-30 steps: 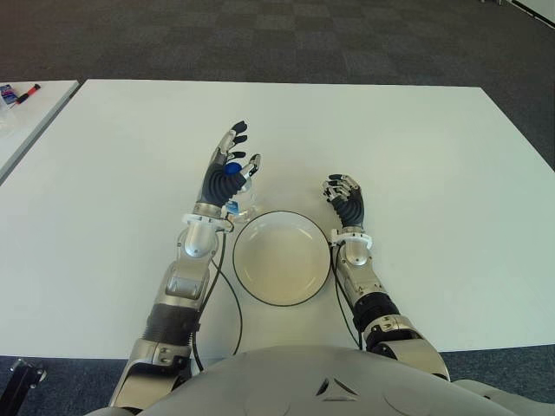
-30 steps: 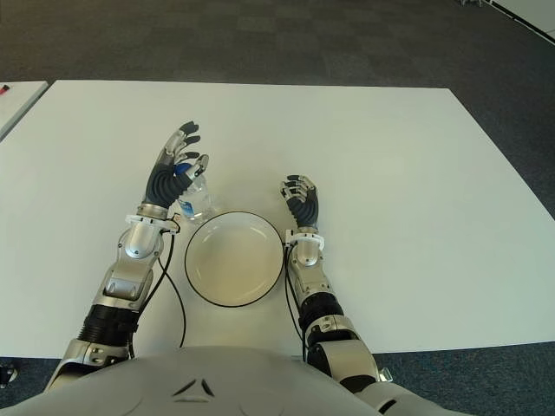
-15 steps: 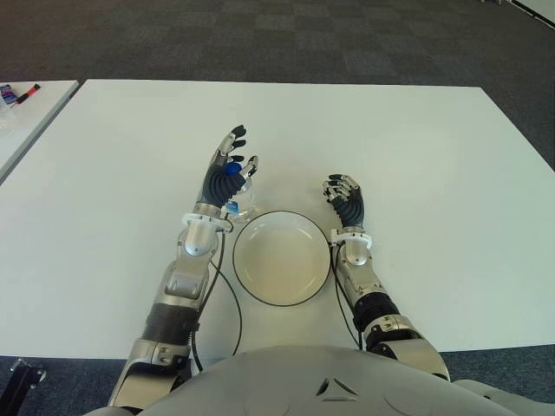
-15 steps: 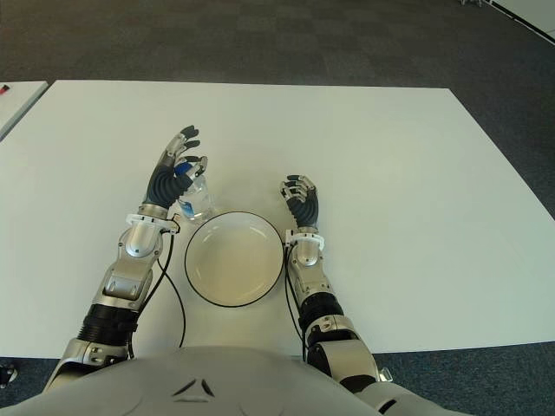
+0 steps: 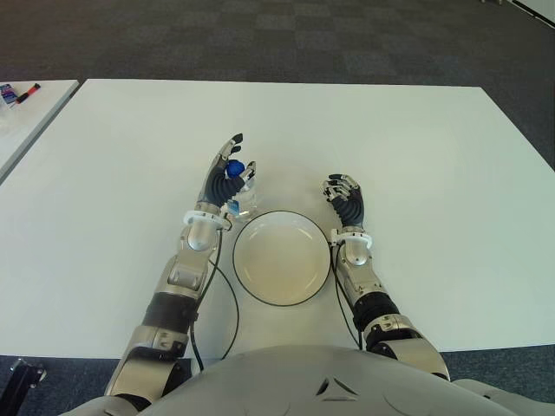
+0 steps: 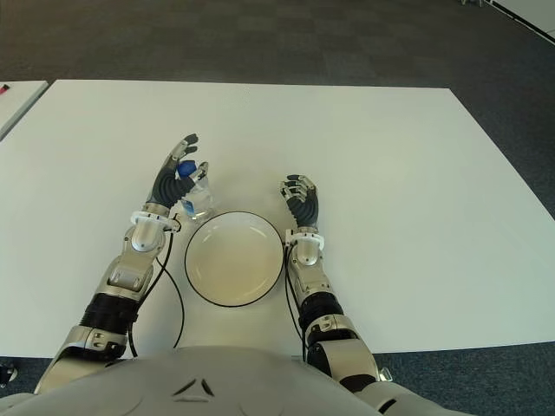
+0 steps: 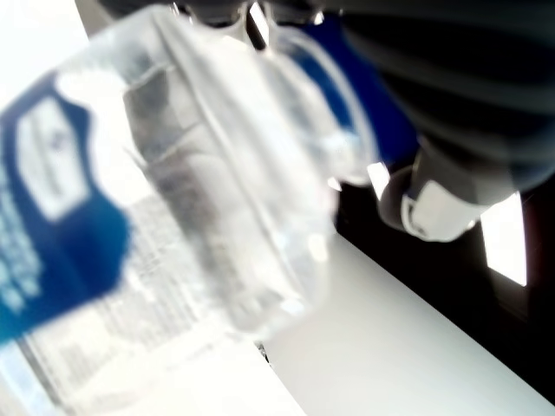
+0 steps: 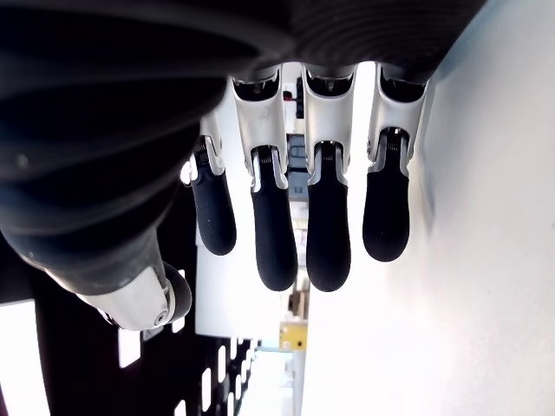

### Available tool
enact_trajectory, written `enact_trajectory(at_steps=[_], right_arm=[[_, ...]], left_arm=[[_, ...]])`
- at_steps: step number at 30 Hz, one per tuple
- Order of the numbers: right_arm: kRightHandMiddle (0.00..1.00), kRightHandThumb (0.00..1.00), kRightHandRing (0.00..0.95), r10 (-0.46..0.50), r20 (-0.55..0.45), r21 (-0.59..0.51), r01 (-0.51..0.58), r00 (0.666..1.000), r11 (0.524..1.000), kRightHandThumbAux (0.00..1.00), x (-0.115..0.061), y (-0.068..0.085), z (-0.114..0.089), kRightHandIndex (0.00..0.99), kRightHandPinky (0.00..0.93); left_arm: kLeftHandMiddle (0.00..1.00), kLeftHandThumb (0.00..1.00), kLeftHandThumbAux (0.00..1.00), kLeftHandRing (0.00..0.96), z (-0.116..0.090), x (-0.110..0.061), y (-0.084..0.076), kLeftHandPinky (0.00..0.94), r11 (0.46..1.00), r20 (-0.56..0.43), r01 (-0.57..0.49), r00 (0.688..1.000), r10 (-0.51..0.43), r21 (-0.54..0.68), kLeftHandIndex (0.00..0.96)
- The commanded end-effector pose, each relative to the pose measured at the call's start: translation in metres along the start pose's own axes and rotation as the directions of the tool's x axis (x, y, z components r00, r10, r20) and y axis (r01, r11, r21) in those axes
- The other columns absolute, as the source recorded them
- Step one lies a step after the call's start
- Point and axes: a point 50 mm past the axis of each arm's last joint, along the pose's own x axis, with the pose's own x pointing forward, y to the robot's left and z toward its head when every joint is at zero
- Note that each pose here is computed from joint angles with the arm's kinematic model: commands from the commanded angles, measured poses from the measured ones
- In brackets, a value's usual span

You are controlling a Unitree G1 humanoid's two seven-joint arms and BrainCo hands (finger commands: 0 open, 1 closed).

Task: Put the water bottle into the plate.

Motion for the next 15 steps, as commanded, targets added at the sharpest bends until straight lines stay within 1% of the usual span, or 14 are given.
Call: enact_trajectory(at_steps=[1,15], right_arm=[[0.490,0.941,0.513,0.000,-0.063,-0.009,-0.001,0.998,1.000,0.668,-0.0074,-0.0003,-0.0124,0.358,0.538],[0.487,0.941,0.520,-0.008,-0.062,-0.009,0.007,0.998,1.000,0.669,-0.0073,-0.0001,-0.0123,0.356,0.545]], left_arm=[[0.091,0.478,0.560,0.117,-0.0117,-0.0010,-0.0040,0.174,0.999,-0.035,0.021,0.999,-0.020,0.044,0.018],[0.096,0.469,0.576,0.120,-0.0169,0.0001,-0.0063,0.175,0.998,-0.025,0.015,1.000,-0.014,0.059,0.009]])
